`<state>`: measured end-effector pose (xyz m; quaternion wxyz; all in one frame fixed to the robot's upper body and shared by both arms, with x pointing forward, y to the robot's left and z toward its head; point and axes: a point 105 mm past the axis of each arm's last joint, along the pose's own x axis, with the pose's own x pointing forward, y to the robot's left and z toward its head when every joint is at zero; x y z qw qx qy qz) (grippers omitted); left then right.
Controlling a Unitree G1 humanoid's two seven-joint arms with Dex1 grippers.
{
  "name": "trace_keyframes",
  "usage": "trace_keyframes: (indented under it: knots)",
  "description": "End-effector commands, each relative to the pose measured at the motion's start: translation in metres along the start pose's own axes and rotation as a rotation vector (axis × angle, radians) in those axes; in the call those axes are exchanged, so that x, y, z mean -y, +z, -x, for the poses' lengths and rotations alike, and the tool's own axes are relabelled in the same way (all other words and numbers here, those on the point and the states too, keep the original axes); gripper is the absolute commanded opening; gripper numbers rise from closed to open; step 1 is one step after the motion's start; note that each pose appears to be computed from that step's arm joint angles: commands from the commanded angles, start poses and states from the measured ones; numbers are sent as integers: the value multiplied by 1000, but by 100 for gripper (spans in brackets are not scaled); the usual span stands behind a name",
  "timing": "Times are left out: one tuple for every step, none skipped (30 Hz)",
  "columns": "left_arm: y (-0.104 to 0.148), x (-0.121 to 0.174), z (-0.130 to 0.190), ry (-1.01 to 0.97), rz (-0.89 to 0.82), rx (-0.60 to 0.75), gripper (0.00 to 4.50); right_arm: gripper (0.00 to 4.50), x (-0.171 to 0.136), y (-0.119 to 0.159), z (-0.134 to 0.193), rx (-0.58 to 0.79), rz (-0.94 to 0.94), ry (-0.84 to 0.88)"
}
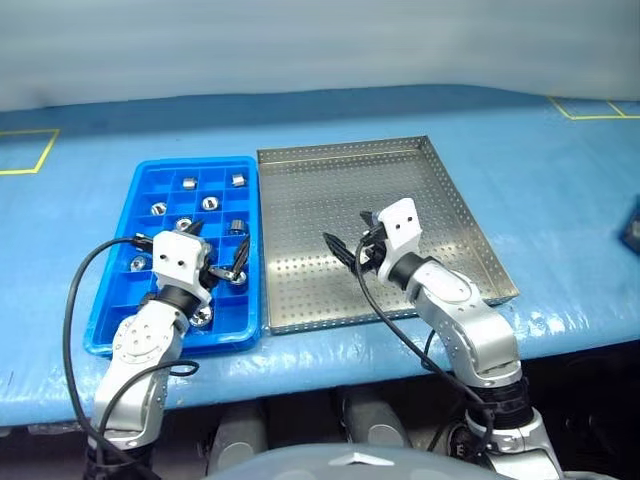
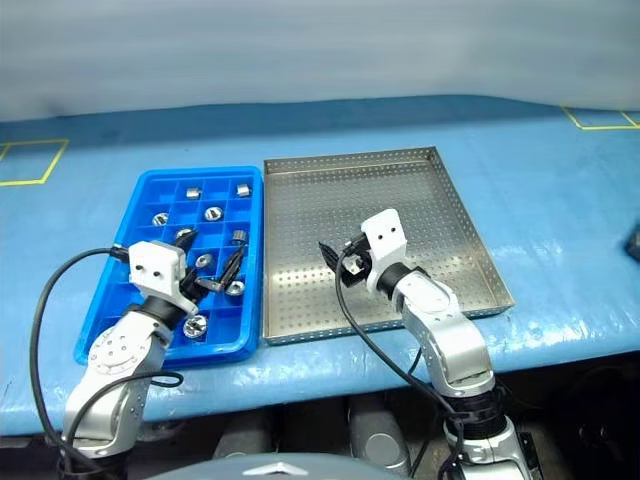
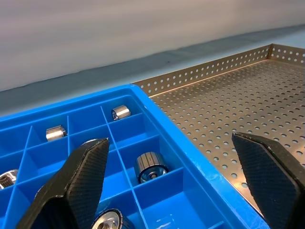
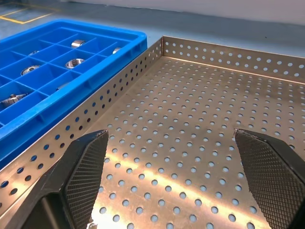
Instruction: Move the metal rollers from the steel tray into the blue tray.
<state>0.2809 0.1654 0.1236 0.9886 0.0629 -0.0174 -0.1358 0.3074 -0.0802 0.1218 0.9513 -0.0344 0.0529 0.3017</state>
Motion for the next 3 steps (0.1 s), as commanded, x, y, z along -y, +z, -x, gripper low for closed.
trace_keyframes:
  knots:
    - [8, 3, -4, -3, -10, 35, 450, 445, -3, 10, 7, 34, 15, 7]
    - [8, 3, -6, -7, -9, 35, 450, 445, -3, 9, 9, 32, 14, 4]
    - [8, 3, -6, -9, -9, 35, 450, 445, -3, 9, 10, 30, 13, 1]
